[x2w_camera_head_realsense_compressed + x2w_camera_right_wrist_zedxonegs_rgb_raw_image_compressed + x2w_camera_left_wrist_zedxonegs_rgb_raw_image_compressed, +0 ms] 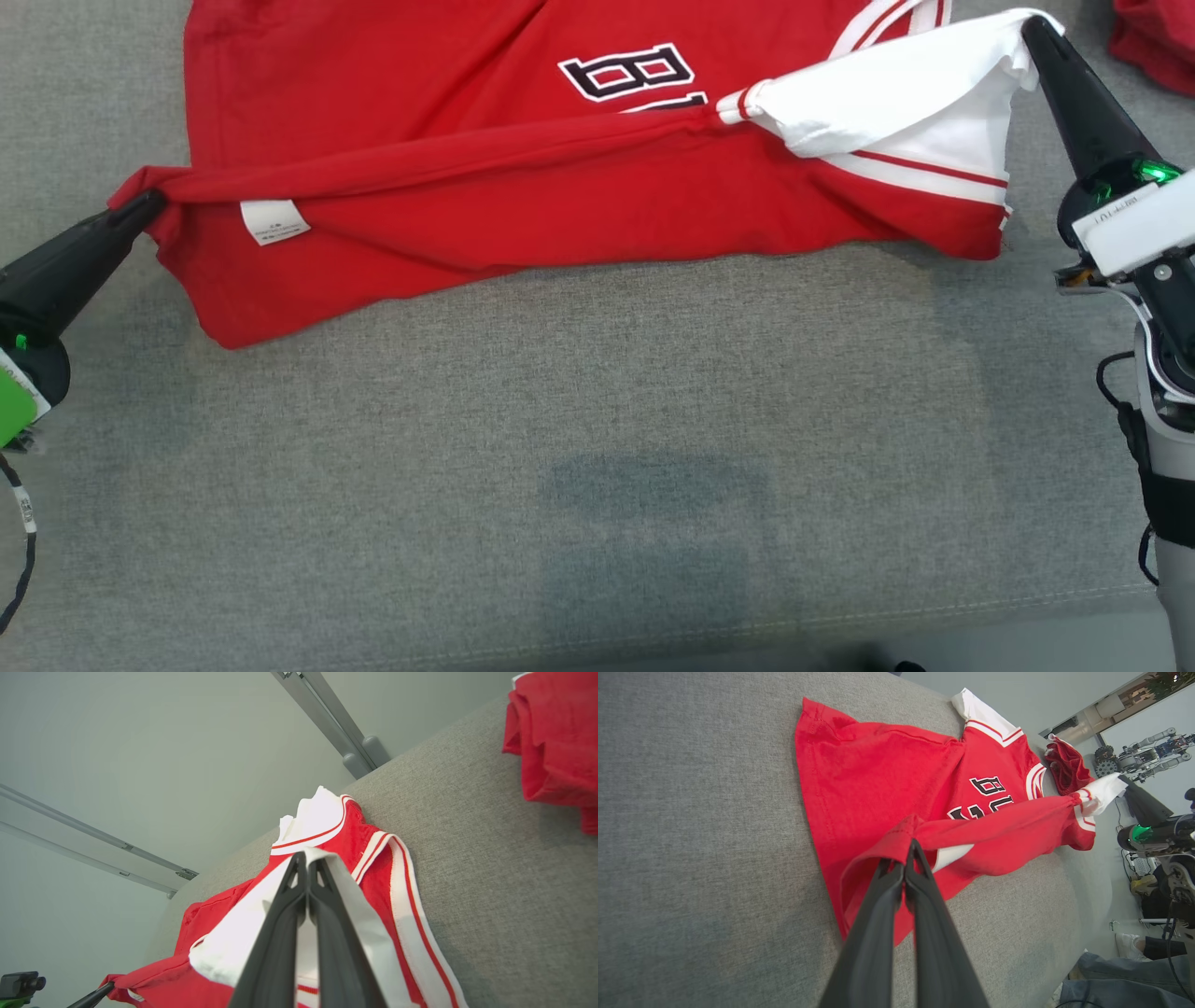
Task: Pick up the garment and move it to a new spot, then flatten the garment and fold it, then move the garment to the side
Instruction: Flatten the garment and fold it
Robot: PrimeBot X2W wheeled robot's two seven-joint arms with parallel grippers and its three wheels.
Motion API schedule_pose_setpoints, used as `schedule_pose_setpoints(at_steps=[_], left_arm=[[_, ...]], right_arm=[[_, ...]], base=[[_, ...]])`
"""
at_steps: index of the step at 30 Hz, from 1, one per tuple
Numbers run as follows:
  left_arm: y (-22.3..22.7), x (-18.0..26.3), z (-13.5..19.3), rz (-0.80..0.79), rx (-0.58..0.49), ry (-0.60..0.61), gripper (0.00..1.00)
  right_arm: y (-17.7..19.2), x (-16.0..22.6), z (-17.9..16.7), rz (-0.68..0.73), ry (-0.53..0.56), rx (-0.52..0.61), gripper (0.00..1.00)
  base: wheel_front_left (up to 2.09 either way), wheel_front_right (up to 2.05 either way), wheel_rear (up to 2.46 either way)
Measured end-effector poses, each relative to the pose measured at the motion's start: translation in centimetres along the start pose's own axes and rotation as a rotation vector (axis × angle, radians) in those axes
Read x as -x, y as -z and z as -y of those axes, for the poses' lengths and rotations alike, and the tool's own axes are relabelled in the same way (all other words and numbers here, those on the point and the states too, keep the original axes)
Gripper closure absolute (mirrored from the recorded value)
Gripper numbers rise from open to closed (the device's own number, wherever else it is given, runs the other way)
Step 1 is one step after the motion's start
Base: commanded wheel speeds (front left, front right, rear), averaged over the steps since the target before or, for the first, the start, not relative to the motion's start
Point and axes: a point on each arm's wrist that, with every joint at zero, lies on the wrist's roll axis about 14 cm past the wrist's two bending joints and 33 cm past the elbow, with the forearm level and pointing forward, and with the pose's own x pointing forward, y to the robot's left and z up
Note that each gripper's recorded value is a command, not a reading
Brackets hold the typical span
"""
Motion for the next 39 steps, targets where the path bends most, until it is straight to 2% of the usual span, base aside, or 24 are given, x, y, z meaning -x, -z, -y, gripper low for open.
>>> schedule_pose_setpoints(at_steps=[7,18,19,20,21,22,23,24,28,29,31,34,39], left_arm=[[2.0,-2.0,-1.9,-0.090,0.038,-0.014,1.00],[1.3,-3.2,-2.1,-0.115,0.014,-0.008,1.00],[1.3,-3.3,-2.1,-0.113,0.016,-0.008,1.00],[1.3,-3.4,-2.2,-0.108,0.024,-0.012,1.00],[1.4,-3.6,-2.2,-0.102,0.033,-0.014,0.71],[1.5,-3.7,-2.2,-0.095,0.040,-0.016,0.49],[1.6,-3.7,-2.1,-0.095,0.046,-0.014,0.06],[1.7,-3.8,-2.0,-0.089,0.052,-0.012,0.00],[0.9,-3.3,-2.0,-0.034,0.075,-0.026,0.00],[-0.2,-2.6,-2.5,0.028,0.078,-0.049,0.00],[-1.5,-1.6,-3.1,0.106,0.083,-0.076,0.00],[-1.3,-0.1,-3.5,0.164,0.128,-0.101,0.00],[4.5,1.0,-3.0,0.120,0.298,-0.112,0.00]], right_arm=[[2.7,-2.3,3.8,-0.113,0.097,0.061,1.00],[4.2,-3.1,5.6,-0.186,0.152,0.052,0.98],[4.2,-3.2,5.5,-0.186,0.151,0.059,0.58],[4.2,-3.3,5.5,-0.189,0.154,0.073,0.11],[4.3,-3.3,5.5,-0.194,0.155,0.084,0.00],[4.4,-3.2,5.3,-0.197,0.151,0.091,0.00],[4.4,-3.2,5.1,-0.199,0.144,0.102,0.00],[4.3,-3.1,4.9,-0.194,0.139,0.122,0.00],[2.1,-2.5,4.7,-0.137,0.124,0.218,0.00],[0.8,-2.0,4.4,-0.090,0.118,0.245,0.00],[0.5,-1.2,4.1,-0.076,0.109,0.256,0.00],[2.1,0.6,4.3,-0.121,0.111,0.287,0.00],[5.8,4.2,6.1,-0.233,0.169,0.279,0.00]], base=[[0.00,0.00,0.00],[0.00,0.00,0.00],[0.00,0.00,0.00],[0.00,0.00,0.00],[0.00,0.00,0.00],[0.00,0.00,0.00],[0.00,0.00,0.00],[0.00,0.00,0.00],[0.00,0.00,0.00],[0.00,0.00,0.00],[0.00,0.00,0.00],[0.00,0.00,0.00],[0.00,0.00,0.00]])
